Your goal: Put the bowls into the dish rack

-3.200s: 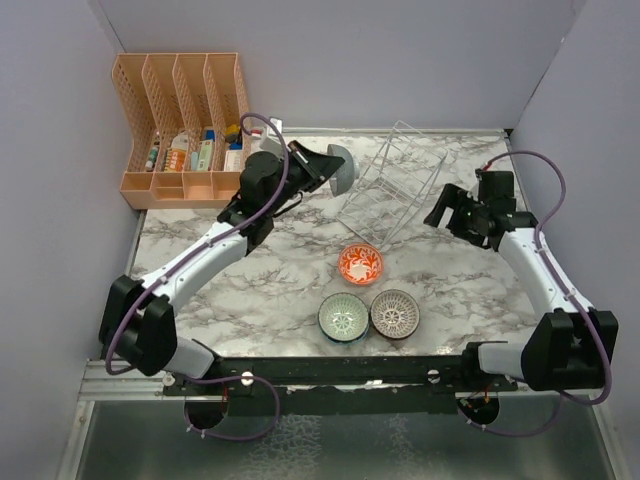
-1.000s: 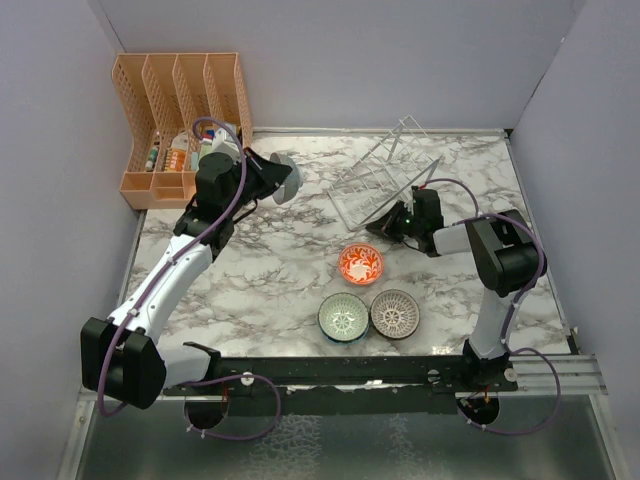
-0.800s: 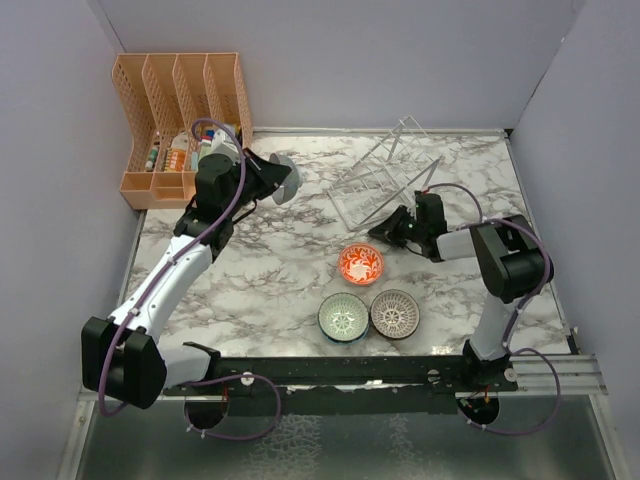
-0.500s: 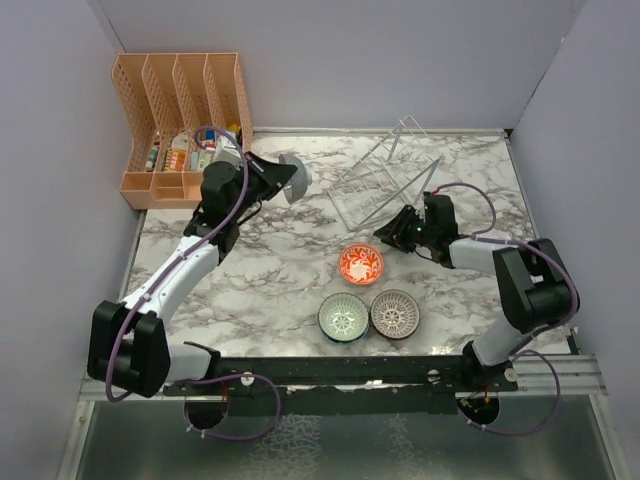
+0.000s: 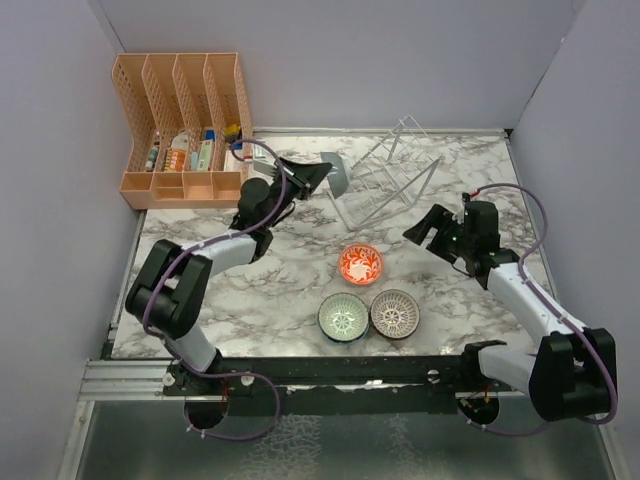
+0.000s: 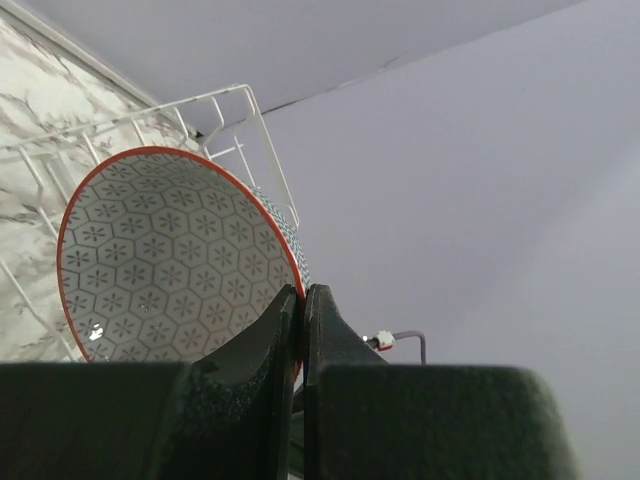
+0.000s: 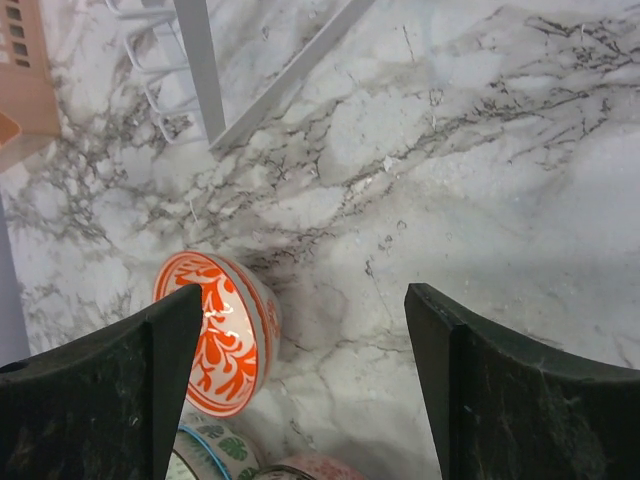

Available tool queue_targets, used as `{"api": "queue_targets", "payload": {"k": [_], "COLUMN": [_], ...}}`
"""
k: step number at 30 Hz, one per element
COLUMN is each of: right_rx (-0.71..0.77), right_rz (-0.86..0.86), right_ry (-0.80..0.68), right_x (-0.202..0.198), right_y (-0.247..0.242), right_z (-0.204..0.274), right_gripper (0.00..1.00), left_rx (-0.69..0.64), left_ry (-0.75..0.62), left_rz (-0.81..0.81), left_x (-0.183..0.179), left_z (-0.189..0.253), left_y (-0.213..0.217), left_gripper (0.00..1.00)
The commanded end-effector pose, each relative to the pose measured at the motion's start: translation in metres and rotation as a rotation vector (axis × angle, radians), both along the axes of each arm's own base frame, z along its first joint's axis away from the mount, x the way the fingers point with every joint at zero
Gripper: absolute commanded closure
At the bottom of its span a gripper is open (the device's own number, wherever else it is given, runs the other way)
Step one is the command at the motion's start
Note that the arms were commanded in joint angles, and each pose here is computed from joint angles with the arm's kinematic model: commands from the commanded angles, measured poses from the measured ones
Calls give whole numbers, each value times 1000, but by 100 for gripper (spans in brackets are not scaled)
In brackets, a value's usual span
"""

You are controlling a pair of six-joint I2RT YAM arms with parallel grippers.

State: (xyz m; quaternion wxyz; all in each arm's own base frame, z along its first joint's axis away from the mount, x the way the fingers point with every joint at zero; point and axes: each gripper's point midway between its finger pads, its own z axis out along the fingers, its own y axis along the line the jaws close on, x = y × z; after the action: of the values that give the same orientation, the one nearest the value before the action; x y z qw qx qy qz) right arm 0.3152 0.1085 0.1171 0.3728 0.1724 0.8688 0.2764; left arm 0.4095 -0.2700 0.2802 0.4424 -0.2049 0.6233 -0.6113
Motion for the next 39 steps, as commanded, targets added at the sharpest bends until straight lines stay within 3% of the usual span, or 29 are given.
{"api": "queue_targets", "payload": {"k": [1,8,16,39], "right_rx": [-76,-96,-109,-117], "right_rz": [39,66,89,103], "right_ry": [72,79,103,98], "right_x": [-25,-29,-32,-20], "right_y": [-7,-8,-7,-5], "right_z": [-17,-17,-23,-20], "right_gripper": [17,17,16,17], "left_rx": [-251,-436,-526,-562], "left_ry": [-149,-186,-170,-75], "left_rz": [-22,-53,-39,-31], "left_x": [-2,10,16,32], "left_z": [41,27,3,-45], "left_y": [-10,-29,-35,-41], "left_gripper": [100,100,100,100]}}
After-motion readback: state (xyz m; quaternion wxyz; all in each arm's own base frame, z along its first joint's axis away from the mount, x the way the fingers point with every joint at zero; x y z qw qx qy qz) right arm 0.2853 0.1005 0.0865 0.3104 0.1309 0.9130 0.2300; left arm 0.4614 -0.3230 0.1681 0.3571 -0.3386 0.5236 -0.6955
